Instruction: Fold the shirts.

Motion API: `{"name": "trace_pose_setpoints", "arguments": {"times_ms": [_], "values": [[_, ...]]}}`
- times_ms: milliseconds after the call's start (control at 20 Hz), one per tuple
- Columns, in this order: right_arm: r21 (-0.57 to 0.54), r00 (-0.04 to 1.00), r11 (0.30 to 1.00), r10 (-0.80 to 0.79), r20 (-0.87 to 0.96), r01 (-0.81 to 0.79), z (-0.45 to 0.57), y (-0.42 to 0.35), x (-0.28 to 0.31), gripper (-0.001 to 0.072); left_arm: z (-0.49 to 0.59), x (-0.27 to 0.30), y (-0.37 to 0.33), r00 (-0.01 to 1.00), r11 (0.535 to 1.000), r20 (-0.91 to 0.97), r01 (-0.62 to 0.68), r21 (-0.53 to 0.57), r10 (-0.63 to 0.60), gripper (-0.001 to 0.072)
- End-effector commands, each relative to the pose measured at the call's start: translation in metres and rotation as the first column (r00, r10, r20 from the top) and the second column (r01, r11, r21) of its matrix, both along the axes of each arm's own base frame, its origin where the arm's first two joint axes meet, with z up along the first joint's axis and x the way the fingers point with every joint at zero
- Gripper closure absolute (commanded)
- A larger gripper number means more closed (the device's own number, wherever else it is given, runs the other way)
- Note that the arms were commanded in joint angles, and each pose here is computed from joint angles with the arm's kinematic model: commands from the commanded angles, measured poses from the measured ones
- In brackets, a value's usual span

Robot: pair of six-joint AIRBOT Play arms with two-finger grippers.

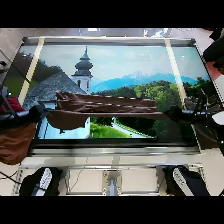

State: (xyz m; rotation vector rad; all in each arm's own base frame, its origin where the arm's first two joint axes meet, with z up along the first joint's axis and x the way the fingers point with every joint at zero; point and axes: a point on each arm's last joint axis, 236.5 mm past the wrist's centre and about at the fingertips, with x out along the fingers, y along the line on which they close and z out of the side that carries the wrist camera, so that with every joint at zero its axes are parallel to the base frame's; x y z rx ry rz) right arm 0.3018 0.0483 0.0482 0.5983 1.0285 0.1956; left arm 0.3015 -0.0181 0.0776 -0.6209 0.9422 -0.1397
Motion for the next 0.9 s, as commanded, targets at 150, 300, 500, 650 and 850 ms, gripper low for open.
{"name": "trace_pose_setpoints", "arguments": {"times_ms": [150,300,500,650,850], "values": [[-0.018,0.996,0.996,0.082,-0.032,-0.083,-0.027,0.012,0.087,0.07,-0.033,0.138,-0.022,0.987,0.97,-0.003,0.158,0.182,-0.16,0.0694],[-0.02,0.995,0.997,0.075,-0.061,-0.076,-0.052,0.009,0.124,0.07,-0.074,0.177,-0.005,0.99,0.936,-0.069,0.141,0.321,-0.125,0.0694],[-0.016,0.99,0.998,0.058,-0.132,-0.061,-0.094,0.004,0.14,0.07,-0.116,0.199,0.0,0.985,0.891,-0.107,0.168,0.421,-0.135,0.0693],[-0.009,0.98,0.998,0.059,-0.192,-0.062,-0.122,0.003,0.137,0.07,-0.139,0.203,-0.003,0.982,0.89,-0.13,0.18,0.418,-0.138,0.0693],[-0.024,0.983,0.999,0.037,-0.181,-0.042,-0.131,0.001,0.144,0.0698,-0.155,0.204,-0.004,0.981,0.894,-0.148,0.179,0.41,-0.129,0.0692]]}}
